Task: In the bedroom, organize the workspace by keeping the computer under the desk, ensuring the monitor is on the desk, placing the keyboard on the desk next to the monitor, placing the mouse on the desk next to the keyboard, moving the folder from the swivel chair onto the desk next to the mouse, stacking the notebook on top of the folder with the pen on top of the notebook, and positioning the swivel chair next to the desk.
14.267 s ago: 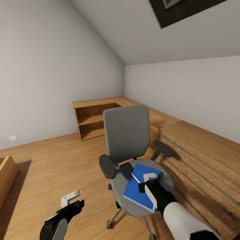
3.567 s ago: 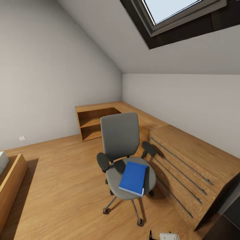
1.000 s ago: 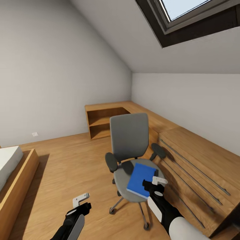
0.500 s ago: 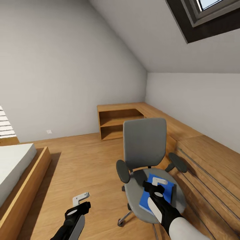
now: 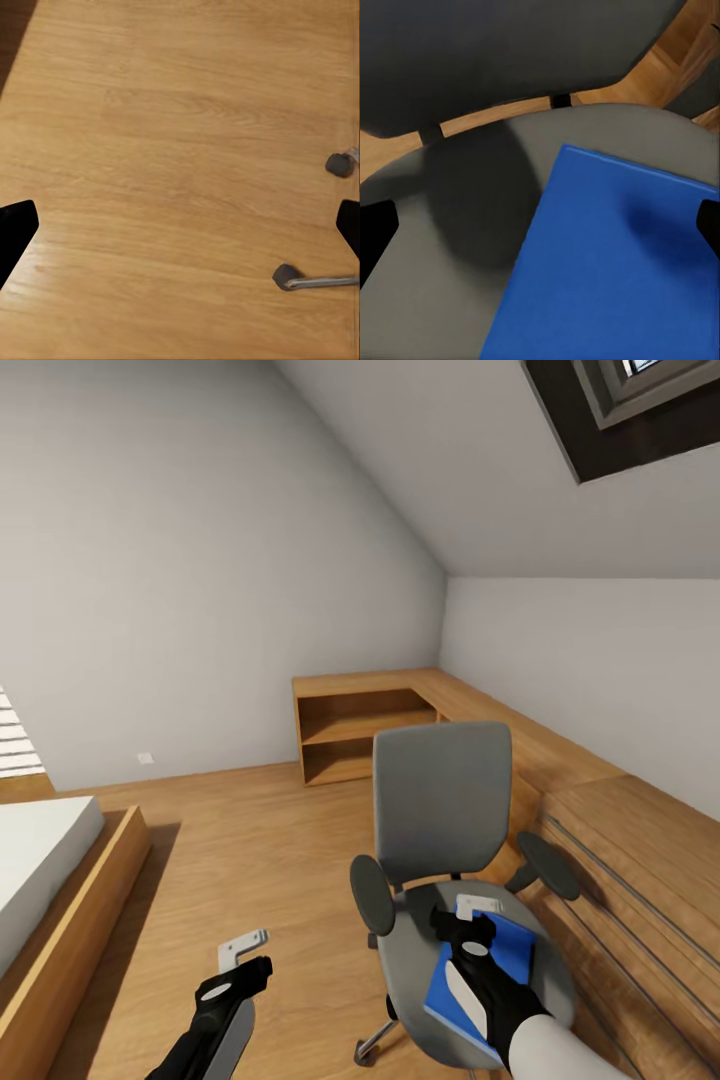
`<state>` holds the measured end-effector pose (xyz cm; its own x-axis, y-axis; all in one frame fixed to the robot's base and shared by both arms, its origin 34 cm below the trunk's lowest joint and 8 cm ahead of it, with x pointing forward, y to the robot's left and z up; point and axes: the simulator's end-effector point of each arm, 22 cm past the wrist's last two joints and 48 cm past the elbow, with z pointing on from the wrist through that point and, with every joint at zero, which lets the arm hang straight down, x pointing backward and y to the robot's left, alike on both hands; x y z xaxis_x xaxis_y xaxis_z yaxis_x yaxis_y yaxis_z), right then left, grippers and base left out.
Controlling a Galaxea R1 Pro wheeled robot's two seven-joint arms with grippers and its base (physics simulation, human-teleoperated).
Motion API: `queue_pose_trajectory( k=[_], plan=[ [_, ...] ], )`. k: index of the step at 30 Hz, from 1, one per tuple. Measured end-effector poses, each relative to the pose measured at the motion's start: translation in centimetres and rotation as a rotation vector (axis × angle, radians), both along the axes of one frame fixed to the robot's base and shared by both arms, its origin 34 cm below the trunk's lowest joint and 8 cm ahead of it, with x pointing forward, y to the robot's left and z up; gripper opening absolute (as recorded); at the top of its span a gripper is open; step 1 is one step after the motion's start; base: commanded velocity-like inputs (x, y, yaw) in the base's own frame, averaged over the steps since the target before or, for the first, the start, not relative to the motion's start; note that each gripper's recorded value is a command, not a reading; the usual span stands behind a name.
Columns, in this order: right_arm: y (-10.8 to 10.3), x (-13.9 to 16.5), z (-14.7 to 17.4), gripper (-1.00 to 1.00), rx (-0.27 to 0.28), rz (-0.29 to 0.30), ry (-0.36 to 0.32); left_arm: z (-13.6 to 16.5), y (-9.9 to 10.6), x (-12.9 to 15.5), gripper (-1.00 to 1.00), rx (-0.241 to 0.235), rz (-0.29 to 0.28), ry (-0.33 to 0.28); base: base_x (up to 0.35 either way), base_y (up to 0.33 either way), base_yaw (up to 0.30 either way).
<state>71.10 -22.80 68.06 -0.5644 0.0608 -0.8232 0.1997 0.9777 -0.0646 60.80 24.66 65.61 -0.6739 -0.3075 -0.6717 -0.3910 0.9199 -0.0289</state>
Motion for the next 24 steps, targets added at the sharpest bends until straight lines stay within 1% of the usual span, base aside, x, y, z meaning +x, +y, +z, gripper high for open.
queue_pose_trajectory(
  k=[2,7,9,10,12,16,20,24],
  plan=[
    [-0.1,0.0,-0.4,1.0,-0.007,0.003,0.001,-0.2,0.1,0.1,1.0,0.001,0.002,-0.004,0.001,0.0,0.0],
    [-0.1,0.1,-0.9,1.0,-0.058,0.03,0.002,-1.0,0.2,0.1,1.0,0.004,0.003,-0.005,0.0,0.0,0.0],
    [-0.2,0.0,-1.5,1.0,-0.082,0.038,0.027,-1.3,0.2,0.1,1.0,0.004,0.003,-0.005,0.0,0.0,0.0],
    [-0.5,-0.3,-2.0,1.0,-0.104,0.04,0.077,-1.3,0.2,0.2,1.0,0.003,0.003,-0.011,0.0,0.0,0.0],
    [-0.8,-0.4,-2.5,1.0,-0.117,0.04,0.113,-1.4,0.2,0.3,1.0,0.002,0.003,-0.016,0.0,0.0,0.0],
    [-0.9,-0.6,-3.5,1.0,-0.123,0.039,0.144,-2.0,0.2,0.4,1.0,0.002,0.004,-0.021,0.0,0.0,0.0],
    [-0.6,-0.7,-4.2,1.0,-0.118,0.041,0.142,-2.7,0.2,0.3,1.0,0.004,0.004,-0.02,0.0,0.0,0.0],
    [-0.6,-0.4,-4.6,1.0,-0.114,0.038,0.115,-3.4,0.3,0.2,1.0,0.004,0.005,-0.021,0.0,0.0,0.0]
  ],
)
